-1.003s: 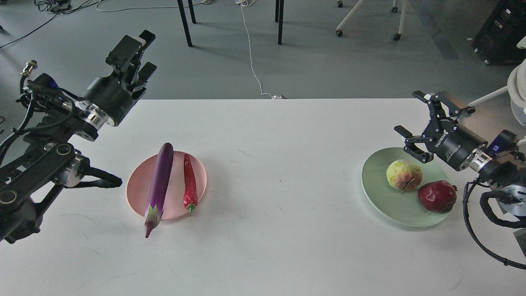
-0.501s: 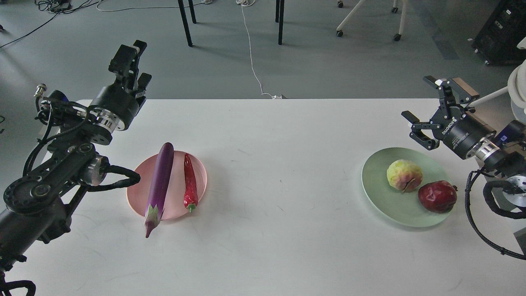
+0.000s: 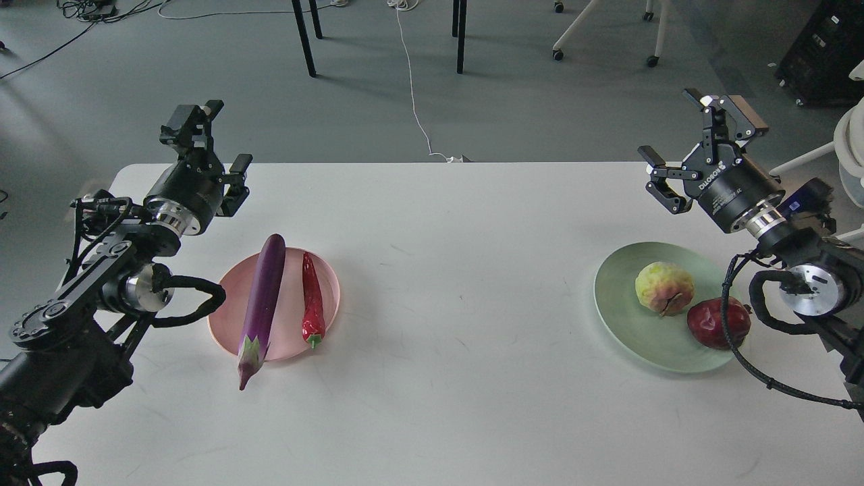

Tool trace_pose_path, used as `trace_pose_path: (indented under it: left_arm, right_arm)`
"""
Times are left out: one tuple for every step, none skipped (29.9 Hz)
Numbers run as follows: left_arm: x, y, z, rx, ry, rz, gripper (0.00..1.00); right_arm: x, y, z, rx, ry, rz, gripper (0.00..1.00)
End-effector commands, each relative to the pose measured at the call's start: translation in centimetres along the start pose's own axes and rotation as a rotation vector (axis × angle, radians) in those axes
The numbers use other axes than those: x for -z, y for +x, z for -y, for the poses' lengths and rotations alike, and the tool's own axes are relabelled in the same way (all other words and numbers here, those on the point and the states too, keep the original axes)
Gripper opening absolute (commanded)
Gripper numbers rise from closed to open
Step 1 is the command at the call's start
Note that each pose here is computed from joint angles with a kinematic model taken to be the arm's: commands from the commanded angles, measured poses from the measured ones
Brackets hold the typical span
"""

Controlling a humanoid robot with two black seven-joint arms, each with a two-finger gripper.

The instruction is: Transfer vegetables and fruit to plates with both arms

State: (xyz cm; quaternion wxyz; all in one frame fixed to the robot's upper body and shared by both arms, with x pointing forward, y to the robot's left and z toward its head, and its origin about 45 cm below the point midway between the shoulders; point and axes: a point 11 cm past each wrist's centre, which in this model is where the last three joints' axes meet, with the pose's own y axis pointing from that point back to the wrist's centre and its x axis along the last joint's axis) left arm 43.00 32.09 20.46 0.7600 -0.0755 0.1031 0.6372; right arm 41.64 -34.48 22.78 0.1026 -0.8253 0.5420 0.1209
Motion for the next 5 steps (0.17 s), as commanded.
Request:
trace_pose_path:
  left_arm:
    - [-0.5,-1.3,0.3,0.033,-0.025,-0.036,1.0]
    - [-0.8,-1.8,0.4,0.046,-0.033,-0.042,1.0]
    - [-0.9,-2.3,0.5,0.059,-0.039,-0.051,1.0]
    - [-0.9,-2.6,0.5,0.066,-0.038,-0.053,1.0]
    - [-0.9,-2.9,0.6,0.072,-0.037,-0.059,1.0]
  right_arm:
    - [-0.8,-0.4,0.1,0.005,-0.007,0.016,0.98]
    - [-1.0,-0.3,-0.1,0.001,-0.011,0.017,0.98]
    - [-1.1,-0.2,-0.2,-0.003,-0.011,0.018,0.98]
    - [-1.2,-0.2,-0.2,-0.003,-0.013,0.018,0.98]
    - [-1.3,-0.1,-0.3,-0.008,-0.016,0.017,0.98]
